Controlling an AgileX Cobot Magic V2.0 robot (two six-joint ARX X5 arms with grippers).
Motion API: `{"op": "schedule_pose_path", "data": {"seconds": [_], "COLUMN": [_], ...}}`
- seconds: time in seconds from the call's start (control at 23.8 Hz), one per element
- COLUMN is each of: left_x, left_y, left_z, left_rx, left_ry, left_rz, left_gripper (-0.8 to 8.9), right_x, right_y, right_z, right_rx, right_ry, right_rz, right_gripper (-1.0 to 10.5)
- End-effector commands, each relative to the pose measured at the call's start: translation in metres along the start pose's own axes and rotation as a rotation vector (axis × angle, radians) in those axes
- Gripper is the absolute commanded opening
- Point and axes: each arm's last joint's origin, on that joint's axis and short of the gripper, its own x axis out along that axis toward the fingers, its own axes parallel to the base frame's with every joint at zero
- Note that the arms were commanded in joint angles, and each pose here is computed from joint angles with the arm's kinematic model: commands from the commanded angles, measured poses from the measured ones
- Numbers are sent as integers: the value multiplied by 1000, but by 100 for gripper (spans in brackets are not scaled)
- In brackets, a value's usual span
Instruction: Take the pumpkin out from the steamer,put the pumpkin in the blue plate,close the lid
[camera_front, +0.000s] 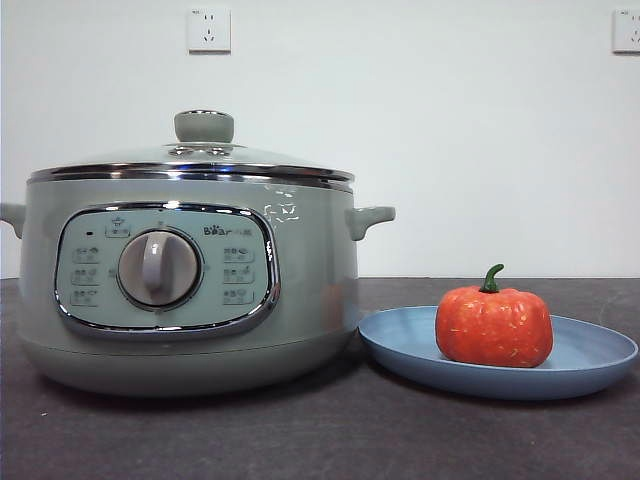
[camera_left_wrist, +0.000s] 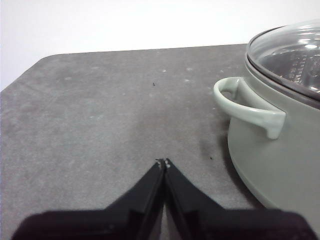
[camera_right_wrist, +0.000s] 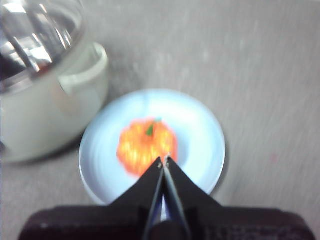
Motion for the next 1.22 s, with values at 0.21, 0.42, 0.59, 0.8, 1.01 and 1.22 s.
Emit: {"op": "schedule_pose_path", "data": {"seconds": [0.21,0.42,0.59,0.8,1.01,1.22], "left_x": [2,2,2,2,2,2], "left_y": [0,0,0,0,0,0], "left_z": [-6,-6,-6,-6,-5,-5], "left_rx": [-11,-11,-11,-10,-10,-10], "left_ry": [13,13,13,13,13,13], "left_rz": [6,6,6,6,6,6], "left_gripper": [-4,-3,-3,-4,-3,-4], "right_x": [-5,10,19,26,27,27], "right_y": [-27,-35,-36,-37,-37,-37], "right_z": [-36,-78,-95,-105,-106,-106], "right_rx": [-30,2,29,32,56,87], "right_ry": [-255,-269,-243,-243,-250,-253], "right_rz": [-178,-210,-220,-218,-221,-216], "right_gripper": [-17,-17,-17,-17,-17,-17]}}
